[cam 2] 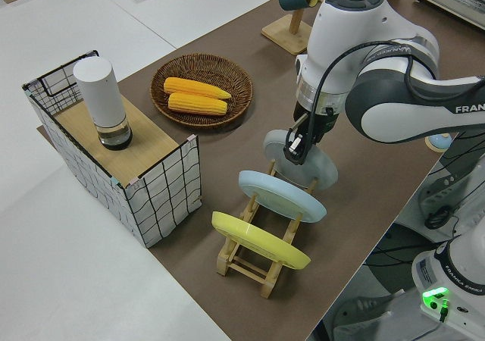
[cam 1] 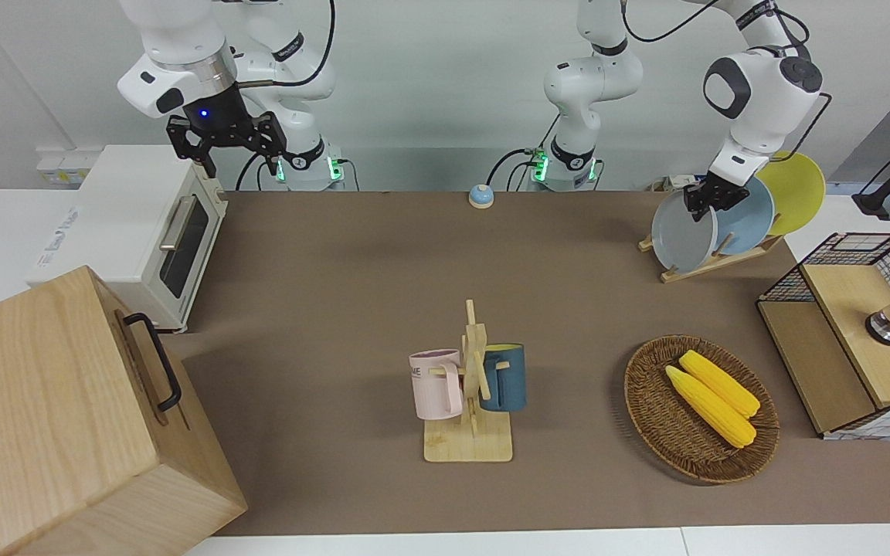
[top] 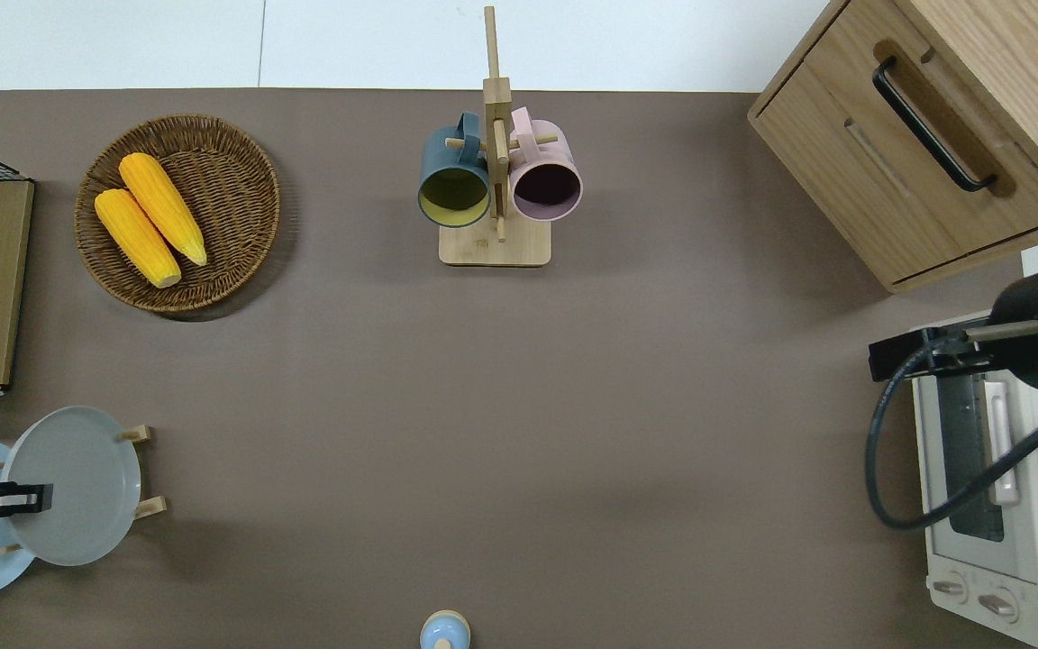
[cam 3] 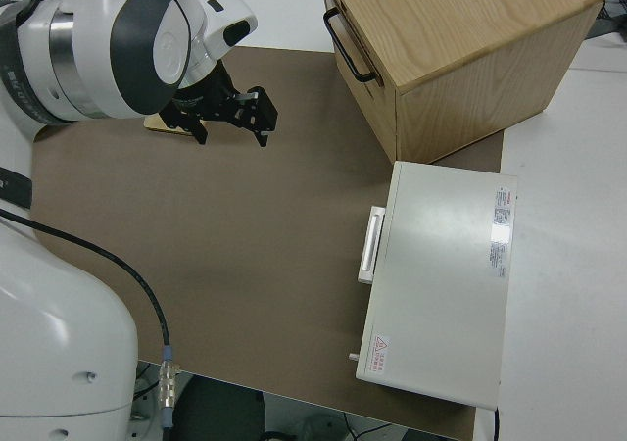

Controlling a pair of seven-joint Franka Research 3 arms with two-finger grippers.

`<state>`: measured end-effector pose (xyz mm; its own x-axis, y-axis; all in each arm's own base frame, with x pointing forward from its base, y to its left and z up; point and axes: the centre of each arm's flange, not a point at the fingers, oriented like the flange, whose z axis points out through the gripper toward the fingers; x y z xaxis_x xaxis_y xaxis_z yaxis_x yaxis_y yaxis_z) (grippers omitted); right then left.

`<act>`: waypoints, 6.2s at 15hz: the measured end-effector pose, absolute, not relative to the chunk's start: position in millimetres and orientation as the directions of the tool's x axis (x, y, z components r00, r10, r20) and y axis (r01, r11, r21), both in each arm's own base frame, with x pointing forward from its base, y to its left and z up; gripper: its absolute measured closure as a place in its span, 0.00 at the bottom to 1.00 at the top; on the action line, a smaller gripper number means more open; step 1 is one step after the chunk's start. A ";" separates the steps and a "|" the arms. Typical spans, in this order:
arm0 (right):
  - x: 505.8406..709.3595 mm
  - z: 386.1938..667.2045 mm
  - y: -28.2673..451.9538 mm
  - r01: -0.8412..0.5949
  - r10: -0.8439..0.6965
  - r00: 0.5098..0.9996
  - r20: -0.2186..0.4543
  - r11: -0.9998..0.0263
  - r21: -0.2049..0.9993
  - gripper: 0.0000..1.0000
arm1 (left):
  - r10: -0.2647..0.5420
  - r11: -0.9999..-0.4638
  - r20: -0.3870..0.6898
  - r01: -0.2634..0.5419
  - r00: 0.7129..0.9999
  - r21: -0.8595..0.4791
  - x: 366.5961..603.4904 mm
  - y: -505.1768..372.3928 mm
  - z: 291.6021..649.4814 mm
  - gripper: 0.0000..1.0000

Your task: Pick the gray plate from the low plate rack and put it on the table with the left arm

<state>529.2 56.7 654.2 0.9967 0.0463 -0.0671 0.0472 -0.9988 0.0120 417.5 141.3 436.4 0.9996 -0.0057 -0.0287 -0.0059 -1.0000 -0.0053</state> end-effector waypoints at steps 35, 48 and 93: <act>529.2 654.2 56.8 0.047 0.046 0.997 -0.067 -0.999 0.012 0.01 | 0.006 -0.862 -0.214 0.113 0.977 0.495 414.6 76.0 466.1 0.89; 529.2 654.2 56.8 0.047 0.046 0.997 -0.067 -0.999 0.012 0.01 | -0.160 -0.811 -0.191 -0.018 0.968 0.585 418.6 58.5 374.6 0.89; 529.2 654.2 56.8 0.047 0.046 0.997 -0.067 -0.999 0.012 0.01 | -0.075 -0.978 -0.054 -0.064 0.996 0.197 496.3 79.2 565.5 0.00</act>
